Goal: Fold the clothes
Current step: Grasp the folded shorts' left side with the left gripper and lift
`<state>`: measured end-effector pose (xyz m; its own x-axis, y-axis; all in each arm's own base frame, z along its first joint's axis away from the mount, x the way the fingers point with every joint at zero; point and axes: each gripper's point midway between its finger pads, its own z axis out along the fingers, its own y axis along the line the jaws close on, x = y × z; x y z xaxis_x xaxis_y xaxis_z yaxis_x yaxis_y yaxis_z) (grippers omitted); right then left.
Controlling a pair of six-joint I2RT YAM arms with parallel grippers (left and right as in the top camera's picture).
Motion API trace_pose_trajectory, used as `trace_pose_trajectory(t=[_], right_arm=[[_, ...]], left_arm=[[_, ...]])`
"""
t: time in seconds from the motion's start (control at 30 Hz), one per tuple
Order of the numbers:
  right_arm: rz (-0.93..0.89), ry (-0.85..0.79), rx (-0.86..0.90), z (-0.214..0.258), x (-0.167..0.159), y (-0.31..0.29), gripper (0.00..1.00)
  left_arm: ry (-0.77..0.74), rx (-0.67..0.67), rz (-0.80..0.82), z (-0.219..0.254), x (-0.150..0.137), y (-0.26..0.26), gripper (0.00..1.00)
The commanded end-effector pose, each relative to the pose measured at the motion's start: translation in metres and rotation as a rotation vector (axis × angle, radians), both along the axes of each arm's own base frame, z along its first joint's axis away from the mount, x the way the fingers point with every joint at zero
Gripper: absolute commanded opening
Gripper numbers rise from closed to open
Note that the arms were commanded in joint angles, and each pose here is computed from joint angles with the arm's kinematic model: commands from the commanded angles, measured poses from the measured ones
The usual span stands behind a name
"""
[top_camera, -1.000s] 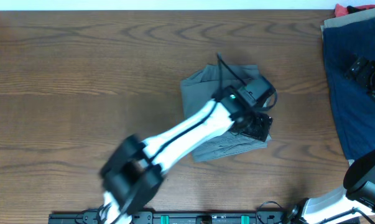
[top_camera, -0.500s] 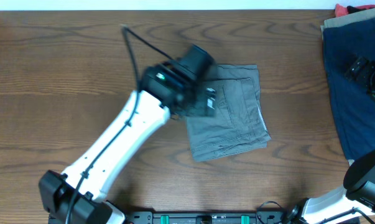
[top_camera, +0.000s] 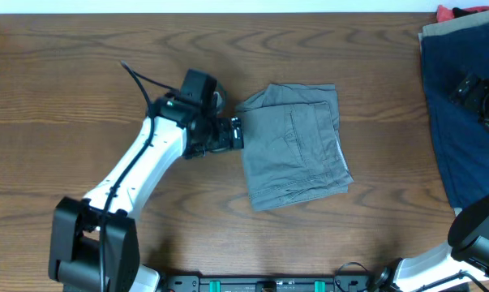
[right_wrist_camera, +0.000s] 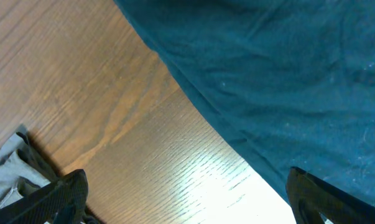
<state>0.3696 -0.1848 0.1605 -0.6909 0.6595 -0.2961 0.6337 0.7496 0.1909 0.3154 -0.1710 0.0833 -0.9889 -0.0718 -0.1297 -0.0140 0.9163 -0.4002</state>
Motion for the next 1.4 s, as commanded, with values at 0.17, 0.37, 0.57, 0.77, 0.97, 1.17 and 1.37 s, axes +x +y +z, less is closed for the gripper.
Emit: trace_pose_trajectory(t=[0.17, 0.37, 0.57, 0.77, 0.97, 1.17, 1.37], right_arm=[[-0.013, -0.006, 0.002, 0.002, 0.000, -0.001, 0.99], [-0.013, -0.006, 0.002, 0.002, 0.000, -0.001, 0.99], [-0.013, -0.006, 0.002, 0.002, 0.000, -0.001, 0.99], [-0.013, -0.006, 0.002, 0.002, 0.000, -0.001, 0.99], [-0.013, -0.006, 0.002, 0.002, 0.000, -0.001, 0.99], [-0.013, -0.006, 0.002, 0.002, 0.000, -0.001, 0.99], [-0.013, -0.006, 0.002, 0.002, 0.000, -0.001, 0.99]], left_arm=[[0.035, -0.138, -0.077, -0.043, -0.013, -0.022, 0.98], [0.103, -0.167, -0.087, -0.072, -0.014, -0.030, 0.98], [0.131, -0.243, -0.114, -0.079, -0.016, -0.045, 0.98], [0.099, -0.244, -0.163, -0.078, -0.019, -0.060, 0.89], [0.084, -0.256, -0.148, -0.076, -0.015, -0.068, 0.59], [0.068, -0.158, -0.047, -0.086, -0.003, -0.054, 0.33], [0.048, -0.053, 0.089, -0.095, 0.012, -0.028, 0.06]])
